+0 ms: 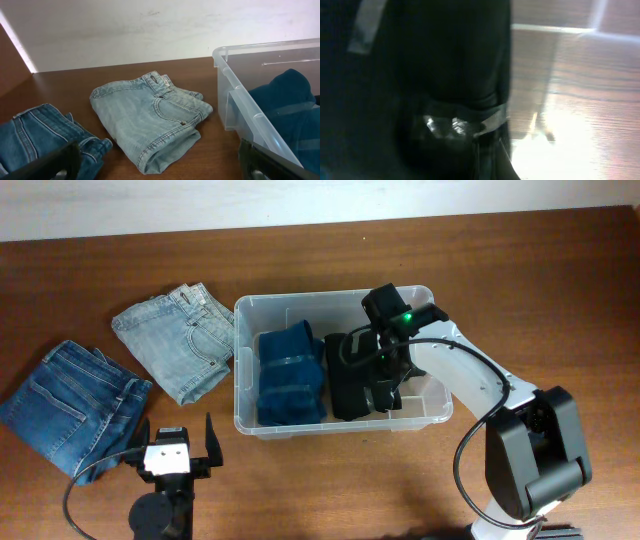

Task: Pack container
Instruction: 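Lower the black garment beside the teal one and release, then withdraw the right gripper and grasp the lower black garment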

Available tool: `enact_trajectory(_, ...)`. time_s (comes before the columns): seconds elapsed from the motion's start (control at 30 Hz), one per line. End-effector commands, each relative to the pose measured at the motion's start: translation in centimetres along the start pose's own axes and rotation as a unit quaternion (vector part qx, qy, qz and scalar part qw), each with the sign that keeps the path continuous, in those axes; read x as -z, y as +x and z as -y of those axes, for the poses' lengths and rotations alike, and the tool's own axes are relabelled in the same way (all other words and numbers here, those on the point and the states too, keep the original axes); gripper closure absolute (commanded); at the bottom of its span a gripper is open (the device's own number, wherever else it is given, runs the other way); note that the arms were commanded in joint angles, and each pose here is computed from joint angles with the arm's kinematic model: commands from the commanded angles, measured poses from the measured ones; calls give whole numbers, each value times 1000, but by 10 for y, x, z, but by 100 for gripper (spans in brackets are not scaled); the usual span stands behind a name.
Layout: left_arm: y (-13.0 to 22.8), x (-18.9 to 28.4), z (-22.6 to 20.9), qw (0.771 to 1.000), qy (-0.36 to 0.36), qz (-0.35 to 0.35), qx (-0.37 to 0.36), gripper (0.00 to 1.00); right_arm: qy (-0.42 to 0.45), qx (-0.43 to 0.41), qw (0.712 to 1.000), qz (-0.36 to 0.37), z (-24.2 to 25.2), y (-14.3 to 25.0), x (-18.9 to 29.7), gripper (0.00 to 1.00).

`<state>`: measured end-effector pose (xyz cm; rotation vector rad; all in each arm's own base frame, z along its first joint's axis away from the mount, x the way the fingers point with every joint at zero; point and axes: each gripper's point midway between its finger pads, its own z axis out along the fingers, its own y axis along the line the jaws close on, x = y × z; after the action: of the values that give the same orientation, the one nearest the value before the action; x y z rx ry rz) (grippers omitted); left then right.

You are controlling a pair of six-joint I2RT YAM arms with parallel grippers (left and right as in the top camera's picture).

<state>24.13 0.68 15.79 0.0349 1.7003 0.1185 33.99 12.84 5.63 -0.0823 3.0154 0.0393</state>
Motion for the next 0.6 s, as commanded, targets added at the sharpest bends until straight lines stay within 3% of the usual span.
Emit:
enact_trajectory(0.0,3,0,1,1000,2,0,-4,1,-49,0,999,-22,-20,9,-3,96)
enact_trajectory(0.37,3,0,1,1000,2,0,-4,1,-70,20,997,-23,-27,9,-1,96)
enact_trajectory(0.57,3,0,1,1000,2,0,-4,0,-62,26,998,14,-25,-15,32,87)
